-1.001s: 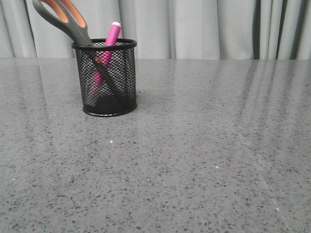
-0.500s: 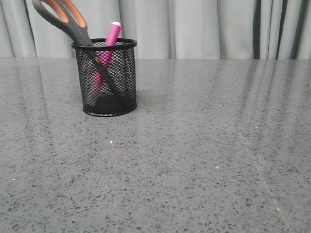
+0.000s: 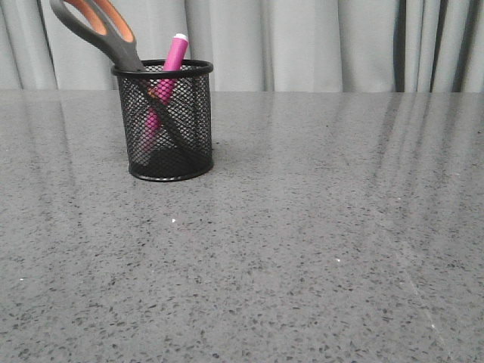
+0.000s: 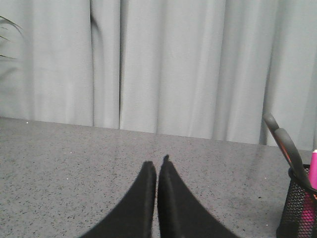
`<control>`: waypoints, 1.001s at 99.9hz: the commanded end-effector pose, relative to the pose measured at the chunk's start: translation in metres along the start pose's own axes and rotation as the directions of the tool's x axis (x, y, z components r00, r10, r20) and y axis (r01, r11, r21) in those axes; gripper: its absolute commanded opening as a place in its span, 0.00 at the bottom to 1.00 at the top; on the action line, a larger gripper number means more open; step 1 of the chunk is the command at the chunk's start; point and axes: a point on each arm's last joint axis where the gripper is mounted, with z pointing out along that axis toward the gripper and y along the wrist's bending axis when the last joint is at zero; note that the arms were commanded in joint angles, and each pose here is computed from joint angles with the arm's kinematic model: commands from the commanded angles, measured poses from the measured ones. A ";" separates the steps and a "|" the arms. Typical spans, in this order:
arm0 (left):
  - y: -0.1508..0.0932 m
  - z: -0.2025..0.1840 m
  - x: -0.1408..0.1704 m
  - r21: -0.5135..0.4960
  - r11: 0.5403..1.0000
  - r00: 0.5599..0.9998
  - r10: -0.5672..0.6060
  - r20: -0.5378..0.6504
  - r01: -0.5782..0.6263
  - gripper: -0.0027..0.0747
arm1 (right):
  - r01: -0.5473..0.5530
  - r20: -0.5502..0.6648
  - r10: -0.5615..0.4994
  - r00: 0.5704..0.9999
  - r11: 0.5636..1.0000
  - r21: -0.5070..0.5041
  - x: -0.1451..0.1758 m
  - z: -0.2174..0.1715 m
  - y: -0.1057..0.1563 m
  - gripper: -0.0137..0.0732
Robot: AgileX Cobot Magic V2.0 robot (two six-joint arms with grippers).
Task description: Put pen and scissors into bin
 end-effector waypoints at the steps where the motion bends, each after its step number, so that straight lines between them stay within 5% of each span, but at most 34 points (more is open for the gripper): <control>1: 0.001 0.001 -0.010 -0.024 1.000 0.999 -0.015 0.041 0.016 0.01 | 0.007 0.085 -0.007 0.996 1.000 -0.002 -0.014 0.000 0.000 0.07; 62: 0.001 0.001 -0.008 -0.021 0.999 0.999 0.028 0.035 -0.028 0.01 | 0.007 0.085 -0.007 0.996 1.000 -0.002 -0.014 0.000 0.000 0.07; 100: 0.006 -0.007 0.037 -0.009 0.998 0.998 0.064 0.011 -0.064 0.01 | 0.007 0.085 -0.007 0.996 1.000 -0.002 -0.014 0.000 0.000 0.07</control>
